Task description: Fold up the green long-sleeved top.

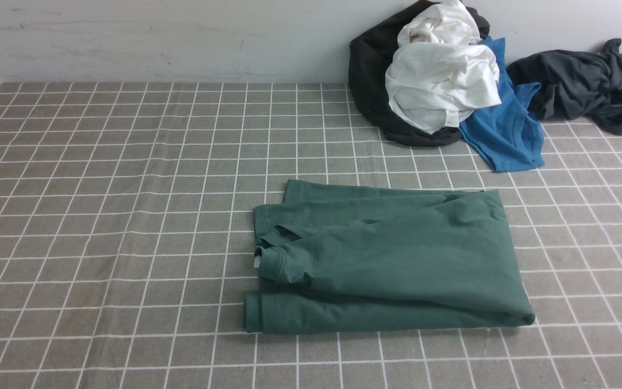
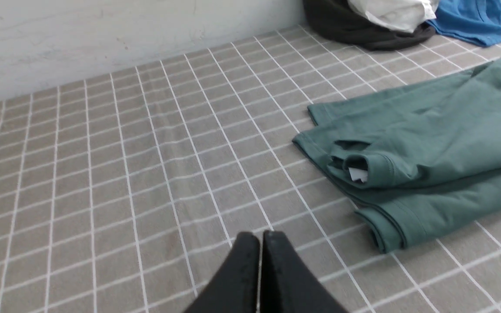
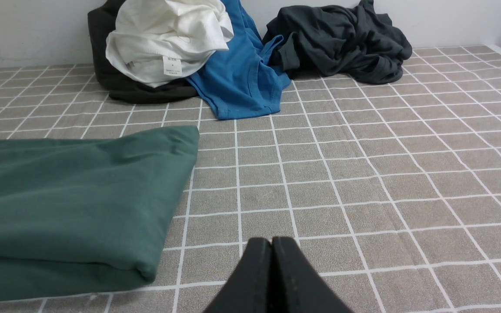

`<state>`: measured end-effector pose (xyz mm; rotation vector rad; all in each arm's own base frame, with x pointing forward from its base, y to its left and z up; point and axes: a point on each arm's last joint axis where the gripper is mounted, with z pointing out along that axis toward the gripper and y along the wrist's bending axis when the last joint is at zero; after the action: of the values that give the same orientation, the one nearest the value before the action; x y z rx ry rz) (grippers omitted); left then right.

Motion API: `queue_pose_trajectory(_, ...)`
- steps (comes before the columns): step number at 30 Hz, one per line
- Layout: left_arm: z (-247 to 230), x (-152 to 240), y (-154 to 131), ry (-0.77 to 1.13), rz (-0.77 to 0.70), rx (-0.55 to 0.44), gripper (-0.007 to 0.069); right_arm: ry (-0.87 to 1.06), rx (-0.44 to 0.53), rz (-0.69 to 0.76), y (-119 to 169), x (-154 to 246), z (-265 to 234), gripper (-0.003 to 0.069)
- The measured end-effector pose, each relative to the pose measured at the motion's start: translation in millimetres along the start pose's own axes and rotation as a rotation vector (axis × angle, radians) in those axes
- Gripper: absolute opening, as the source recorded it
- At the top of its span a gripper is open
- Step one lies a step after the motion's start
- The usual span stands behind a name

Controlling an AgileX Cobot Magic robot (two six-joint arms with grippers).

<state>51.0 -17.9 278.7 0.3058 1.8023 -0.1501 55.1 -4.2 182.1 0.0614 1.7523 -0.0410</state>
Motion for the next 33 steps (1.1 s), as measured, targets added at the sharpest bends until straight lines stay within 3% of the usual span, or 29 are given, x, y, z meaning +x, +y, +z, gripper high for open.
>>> queue_pose_trajectory(2,1,3,2,-0.043,0.005,-0.028,-0.0007,0.000,0.000,0.000,0,0,0,-0.0014)
queue_pose_trajectory(6,7,30,10,-0.189,0.049,-0.185,-0.0007,0.000,0.000,0.000,0,0,0,-0.0014)
queue_pose_trajectory(11,18,71,13,-0.193,0.049,-0.282,-0.0007,0.000,0.000,0.000,0,0,0,-0.0014)
queue_pose_trajectory(22,25,105,9,0.060,-0.010,-0.243,-0.0007,0.001,0.000,0.000,0,0,0,-0.0014)
queue_pose_trajectory(33,25,105,9,0.060,-0.010,-0.243,-0.0007,0.001,0.000,0.000,0,0,0,-0.0014)
